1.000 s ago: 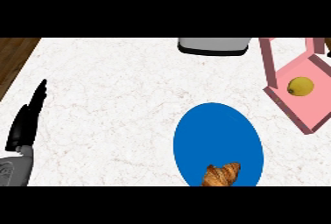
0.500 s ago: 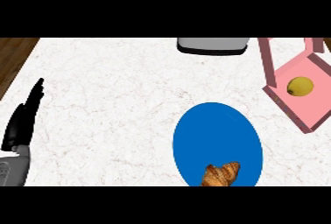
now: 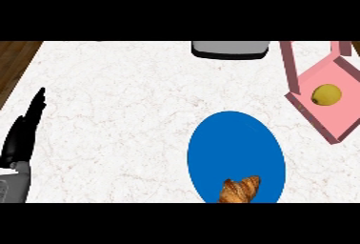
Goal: Pick the lemon from the plate and place it in the cardboard box
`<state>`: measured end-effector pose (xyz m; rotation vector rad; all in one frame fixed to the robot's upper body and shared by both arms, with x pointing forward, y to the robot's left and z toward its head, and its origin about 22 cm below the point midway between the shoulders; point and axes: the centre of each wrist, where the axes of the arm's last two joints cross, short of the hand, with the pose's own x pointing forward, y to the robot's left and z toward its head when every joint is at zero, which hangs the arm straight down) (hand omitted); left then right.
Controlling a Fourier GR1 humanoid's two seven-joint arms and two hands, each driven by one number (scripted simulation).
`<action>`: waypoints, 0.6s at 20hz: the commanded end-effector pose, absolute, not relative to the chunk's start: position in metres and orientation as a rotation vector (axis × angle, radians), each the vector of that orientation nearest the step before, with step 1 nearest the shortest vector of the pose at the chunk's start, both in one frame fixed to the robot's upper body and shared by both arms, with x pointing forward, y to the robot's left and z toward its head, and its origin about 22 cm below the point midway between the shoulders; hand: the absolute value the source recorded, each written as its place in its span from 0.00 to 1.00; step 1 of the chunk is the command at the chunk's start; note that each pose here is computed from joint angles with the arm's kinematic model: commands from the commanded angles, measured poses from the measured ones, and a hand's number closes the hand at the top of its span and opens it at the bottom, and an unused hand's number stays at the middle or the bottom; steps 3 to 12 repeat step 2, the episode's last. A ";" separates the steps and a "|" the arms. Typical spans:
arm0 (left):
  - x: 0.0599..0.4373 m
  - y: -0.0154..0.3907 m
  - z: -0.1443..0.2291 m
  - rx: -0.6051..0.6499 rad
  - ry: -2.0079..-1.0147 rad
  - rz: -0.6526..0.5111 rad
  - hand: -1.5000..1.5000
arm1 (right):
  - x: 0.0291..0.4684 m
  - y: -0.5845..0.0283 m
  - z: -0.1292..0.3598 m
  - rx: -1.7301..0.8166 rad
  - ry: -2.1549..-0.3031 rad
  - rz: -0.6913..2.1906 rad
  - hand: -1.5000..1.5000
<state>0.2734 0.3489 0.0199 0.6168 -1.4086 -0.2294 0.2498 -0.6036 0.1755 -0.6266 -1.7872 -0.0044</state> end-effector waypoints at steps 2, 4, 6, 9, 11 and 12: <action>0.278 0.348 0.027 0.620 -1.410 -0.229 0.50 | 0.222 -0.620 0.180 -0.614 -1.760 0.086 0.00; 0.278 0.348 0.027 0.620 -1.410 -0.229 0.50 | 0.222 -0.620 0.180 -0.614 -1.760 0.086 0.00; 0.278 0.348 0.027 0.620 -1.410 -0.229 0.50 | 0.222 -0.620 0.180 -0.614 -1.760 0.086 0.00; 0.278 0.348 0.027 0.620 -1.410 -0.229 0.50 | 0.222 -0.620 0.180 -0.614 -1.760 0.086 0.00; 0.278 0.348 0.027 0.620 -1.410 -0.229 0.50 | 0.222 -0.620 0.180 -0.614 -1.760 0.086 0.00; 0.278 0.348 0.027 0.620 -1.410 -0.229 0.50 | 0.222 -0.620 0.180 -0.614 -1.760 0.086 0.00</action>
